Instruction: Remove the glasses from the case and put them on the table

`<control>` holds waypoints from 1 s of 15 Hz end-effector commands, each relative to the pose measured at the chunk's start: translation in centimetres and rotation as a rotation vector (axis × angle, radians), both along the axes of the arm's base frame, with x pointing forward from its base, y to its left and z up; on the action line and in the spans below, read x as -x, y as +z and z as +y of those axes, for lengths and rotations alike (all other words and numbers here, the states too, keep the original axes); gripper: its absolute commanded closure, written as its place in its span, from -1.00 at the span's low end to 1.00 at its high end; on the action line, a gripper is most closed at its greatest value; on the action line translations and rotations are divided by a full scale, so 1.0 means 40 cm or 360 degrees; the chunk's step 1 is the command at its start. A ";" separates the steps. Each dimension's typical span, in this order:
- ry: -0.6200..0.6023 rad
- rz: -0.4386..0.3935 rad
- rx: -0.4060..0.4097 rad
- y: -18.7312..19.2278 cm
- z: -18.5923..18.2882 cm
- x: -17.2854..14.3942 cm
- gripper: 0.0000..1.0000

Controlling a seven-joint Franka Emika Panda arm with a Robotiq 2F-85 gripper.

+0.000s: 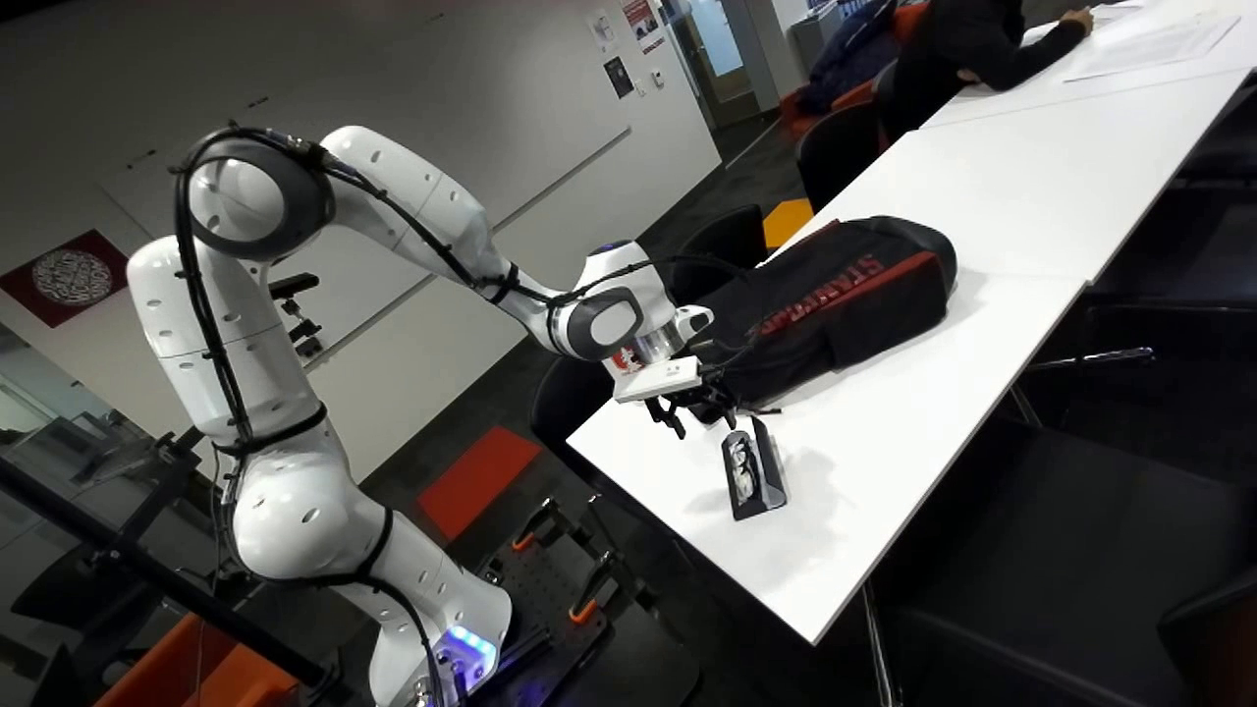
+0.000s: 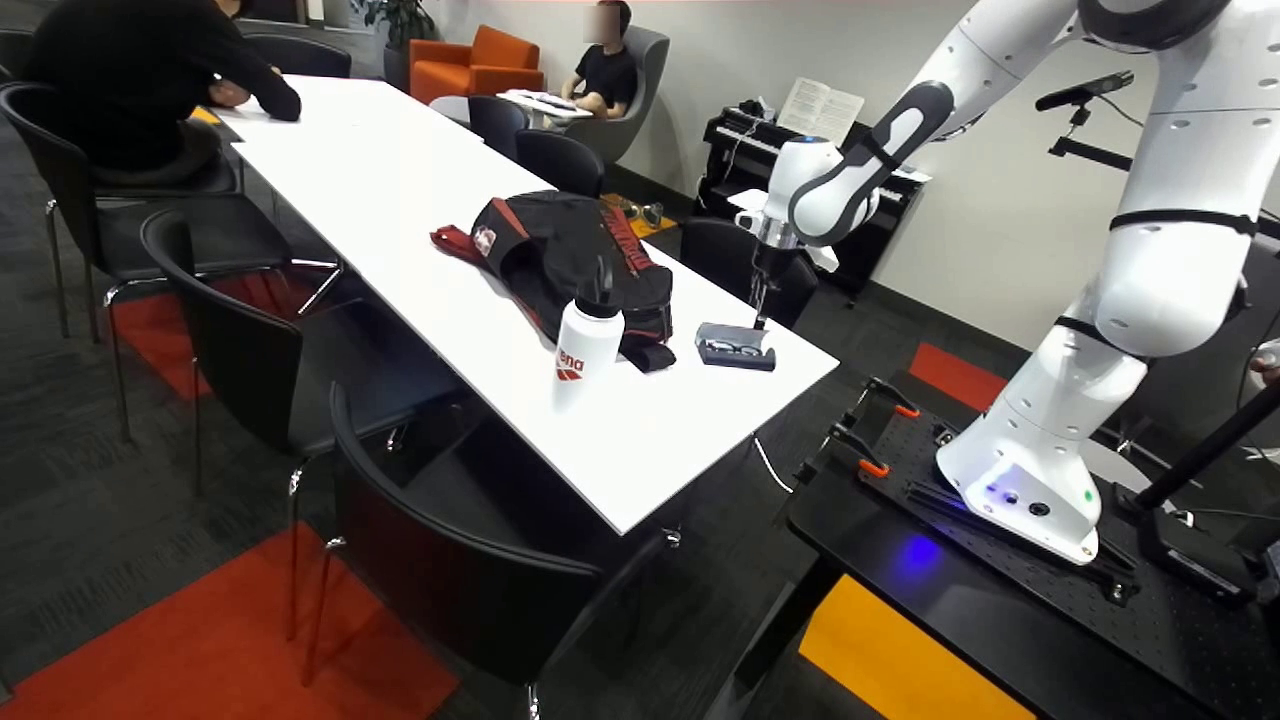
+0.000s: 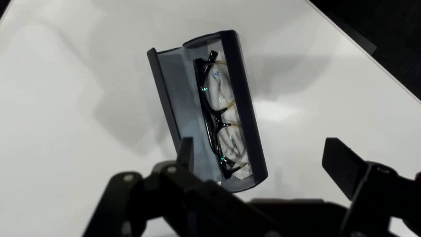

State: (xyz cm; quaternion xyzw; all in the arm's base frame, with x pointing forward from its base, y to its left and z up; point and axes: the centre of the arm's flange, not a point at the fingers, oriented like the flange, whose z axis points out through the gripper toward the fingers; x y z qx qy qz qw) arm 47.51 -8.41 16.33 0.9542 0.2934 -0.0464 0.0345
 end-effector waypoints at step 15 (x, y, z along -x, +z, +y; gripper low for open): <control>0.0210 0.0057 -0.0100 -0.165 -0.065 -0.084 -0.23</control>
